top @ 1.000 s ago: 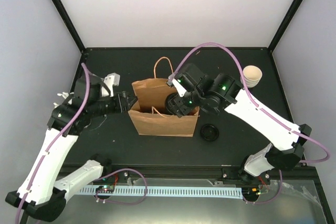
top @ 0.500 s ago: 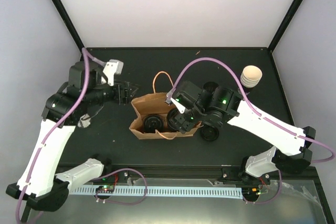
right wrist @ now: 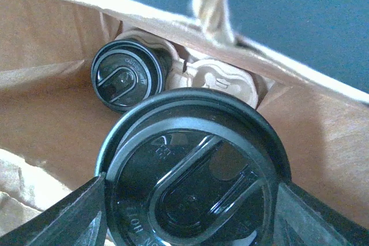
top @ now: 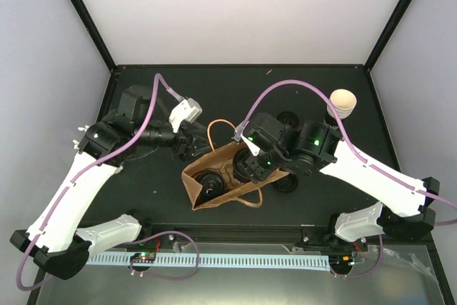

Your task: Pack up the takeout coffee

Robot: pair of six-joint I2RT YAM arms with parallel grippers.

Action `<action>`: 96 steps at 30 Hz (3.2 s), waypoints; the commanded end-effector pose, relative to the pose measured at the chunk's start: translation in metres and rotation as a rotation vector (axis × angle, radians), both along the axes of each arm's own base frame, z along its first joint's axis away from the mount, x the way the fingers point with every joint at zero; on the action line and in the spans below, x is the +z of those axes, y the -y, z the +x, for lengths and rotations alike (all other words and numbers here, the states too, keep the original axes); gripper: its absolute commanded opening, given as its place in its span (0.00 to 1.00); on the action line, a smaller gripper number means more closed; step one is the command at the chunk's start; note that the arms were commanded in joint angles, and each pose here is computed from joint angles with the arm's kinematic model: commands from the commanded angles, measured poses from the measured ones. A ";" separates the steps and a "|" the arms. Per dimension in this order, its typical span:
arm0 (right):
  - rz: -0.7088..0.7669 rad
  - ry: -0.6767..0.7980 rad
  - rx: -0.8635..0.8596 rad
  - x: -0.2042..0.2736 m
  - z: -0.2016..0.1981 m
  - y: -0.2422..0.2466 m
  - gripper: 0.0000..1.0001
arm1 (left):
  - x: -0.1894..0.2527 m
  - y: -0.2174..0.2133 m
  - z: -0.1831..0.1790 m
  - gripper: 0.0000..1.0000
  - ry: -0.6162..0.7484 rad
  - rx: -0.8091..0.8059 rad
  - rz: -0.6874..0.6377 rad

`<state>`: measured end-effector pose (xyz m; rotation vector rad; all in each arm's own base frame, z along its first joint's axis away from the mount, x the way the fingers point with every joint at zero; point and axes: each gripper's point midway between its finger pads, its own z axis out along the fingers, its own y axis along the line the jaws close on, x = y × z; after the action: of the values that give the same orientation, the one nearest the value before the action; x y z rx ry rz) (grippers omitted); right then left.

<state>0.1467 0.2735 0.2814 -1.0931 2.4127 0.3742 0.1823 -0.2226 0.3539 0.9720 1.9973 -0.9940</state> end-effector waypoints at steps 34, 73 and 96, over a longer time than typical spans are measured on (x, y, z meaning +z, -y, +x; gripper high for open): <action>0.071 0.018 -0.042 0.011 0.001 0.000 0.47 | -0.014 -0.001 0.000 0.26 0.128 0.150 0.283; 0.189 0.292 -0.114 -0.066 -0.002 -0.024 0.44 | 0.046 0.012 -0.027 0.66 0.304 0.119 -0.071; 0.327 0.495 -0.234 -0.053 0.028 -0.031 0.42 | -0.087 -0.086 0.168 0.80 -0.294 0.583 0.054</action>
<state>0.1655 0.2994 0.2094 -0.7537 2.0018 0.3311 0.3271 -0.1197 0.2888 0.1544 2.3156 -0.6514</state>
